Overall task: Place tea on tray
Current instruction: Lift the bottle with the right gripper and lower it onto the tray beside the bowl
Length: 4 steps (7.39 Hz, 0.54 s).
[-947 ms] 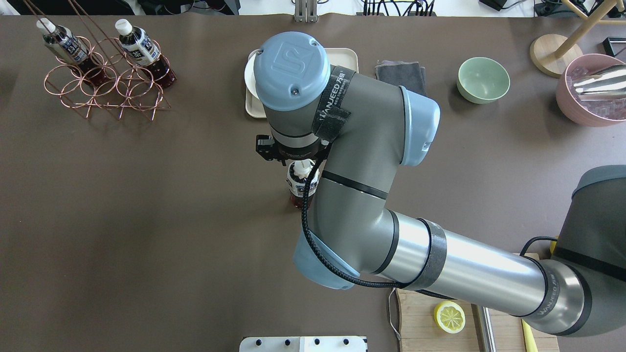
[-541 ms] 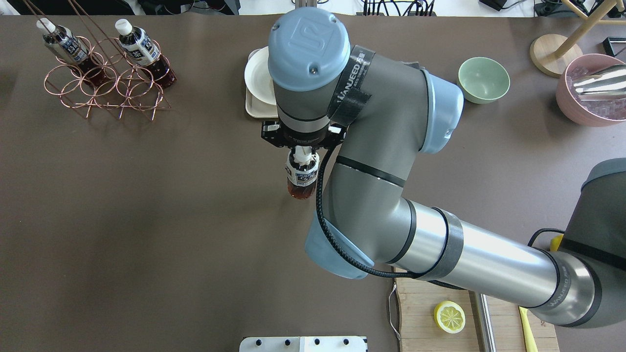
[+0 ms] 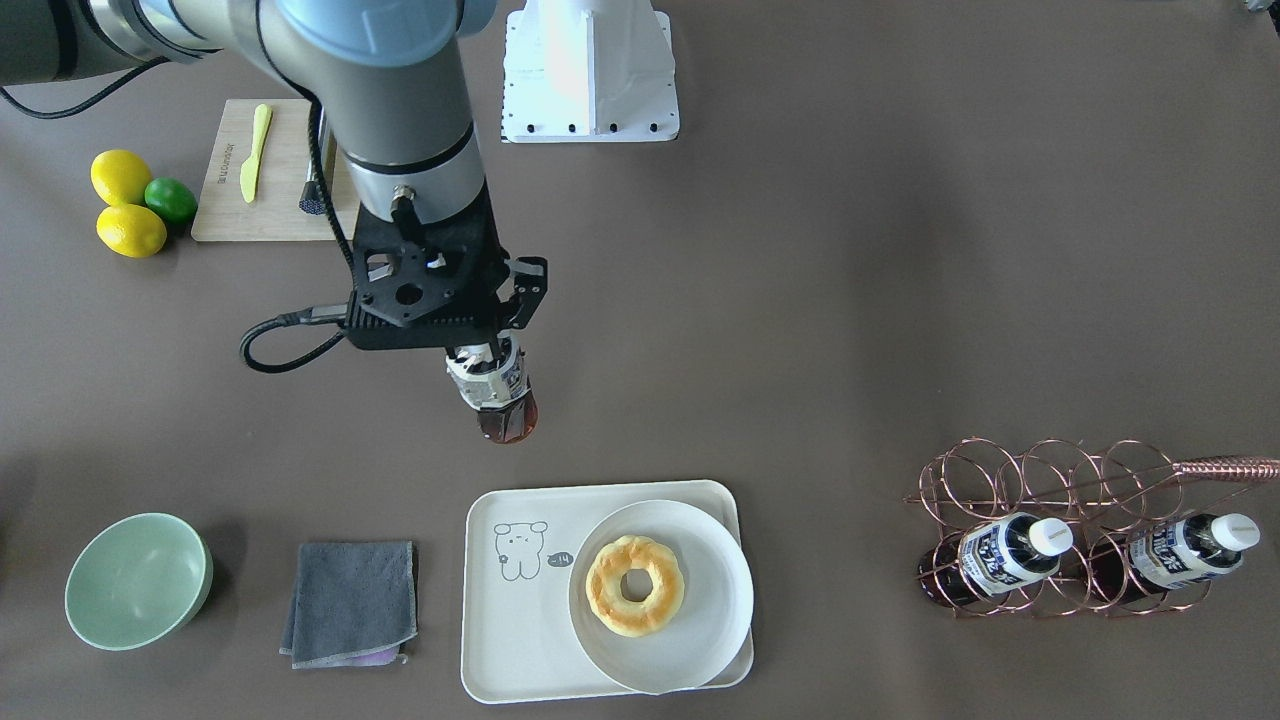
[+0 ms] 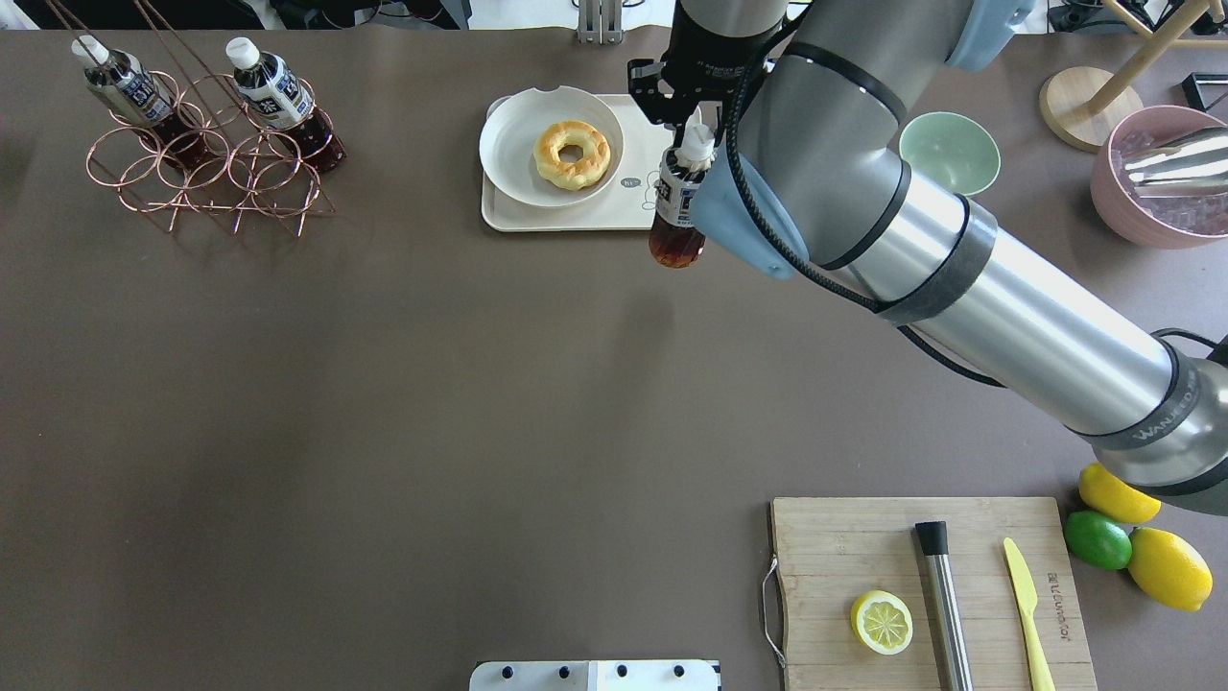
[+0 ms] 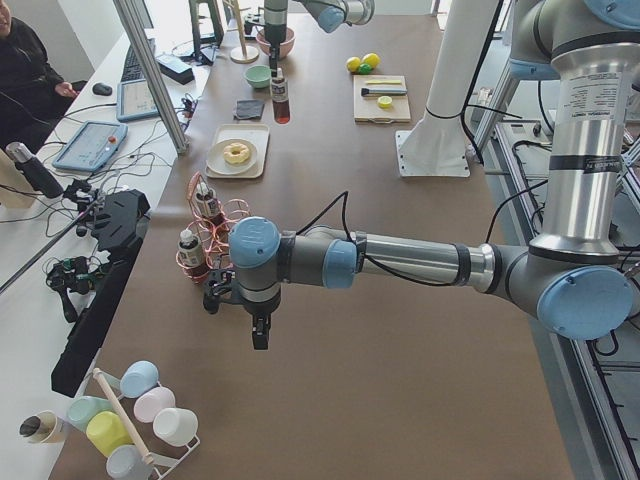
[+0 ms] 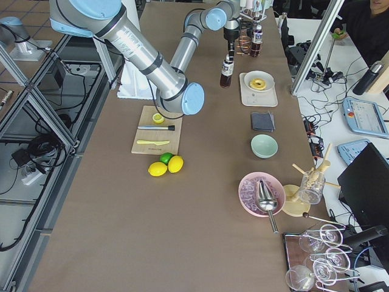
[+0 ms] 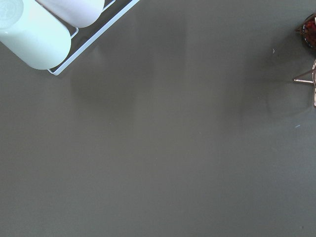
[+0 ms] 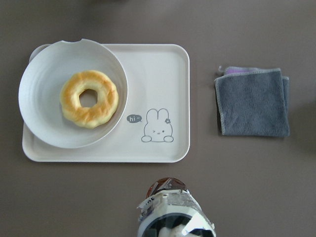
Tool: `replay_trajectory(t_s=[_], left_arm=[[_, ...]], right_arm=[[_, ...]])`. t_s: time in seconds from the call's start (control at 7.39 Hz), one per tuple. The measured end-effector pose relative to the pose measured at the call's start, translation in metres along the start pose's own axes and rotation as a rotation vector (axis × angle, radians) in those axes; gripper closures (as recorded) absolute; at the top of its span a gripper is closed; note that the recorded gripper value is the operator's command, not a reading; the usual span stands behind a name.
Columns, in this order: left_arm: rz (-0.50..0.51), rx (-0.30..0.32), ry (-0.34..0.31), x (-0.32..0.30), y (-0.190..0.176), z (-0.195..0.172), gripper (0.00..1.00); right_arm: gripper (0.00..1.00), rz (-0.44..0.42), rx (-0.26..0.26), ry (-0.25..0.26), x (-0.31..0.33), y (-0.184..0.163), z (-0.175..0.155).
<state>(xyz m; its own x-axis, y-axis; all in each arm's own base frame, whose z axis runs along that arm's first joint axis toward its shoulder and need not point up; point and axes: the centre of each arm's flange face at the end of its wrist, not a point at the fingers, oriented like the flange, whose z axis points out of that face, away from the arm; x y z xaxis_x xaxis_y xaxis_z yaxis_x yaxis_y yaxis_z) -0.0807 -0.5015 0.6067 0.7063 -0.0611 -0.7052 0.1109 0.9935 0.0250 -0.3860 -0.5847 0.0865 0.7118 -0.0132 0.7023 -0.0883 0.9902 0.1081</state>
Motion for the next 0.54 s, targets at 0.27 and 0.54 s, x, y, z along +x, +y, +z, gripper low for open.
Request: replay_trajectory(t_s=[0.27, 0.54], left_arm=[[-0.002, -0.004, -0.001, -0.001, 0.0, 0.002, 0.03], [-0.006, -0.008, -0.002, -0.004, -0.008, 0.006, 0.03]], right_arm=[[1.0, -0.004, 0.023, 0.01, 0.031, -0.067, 0.03], [1.0, -0.001, 0.039, 0.008, 0.026, -0.108, 0.046]])
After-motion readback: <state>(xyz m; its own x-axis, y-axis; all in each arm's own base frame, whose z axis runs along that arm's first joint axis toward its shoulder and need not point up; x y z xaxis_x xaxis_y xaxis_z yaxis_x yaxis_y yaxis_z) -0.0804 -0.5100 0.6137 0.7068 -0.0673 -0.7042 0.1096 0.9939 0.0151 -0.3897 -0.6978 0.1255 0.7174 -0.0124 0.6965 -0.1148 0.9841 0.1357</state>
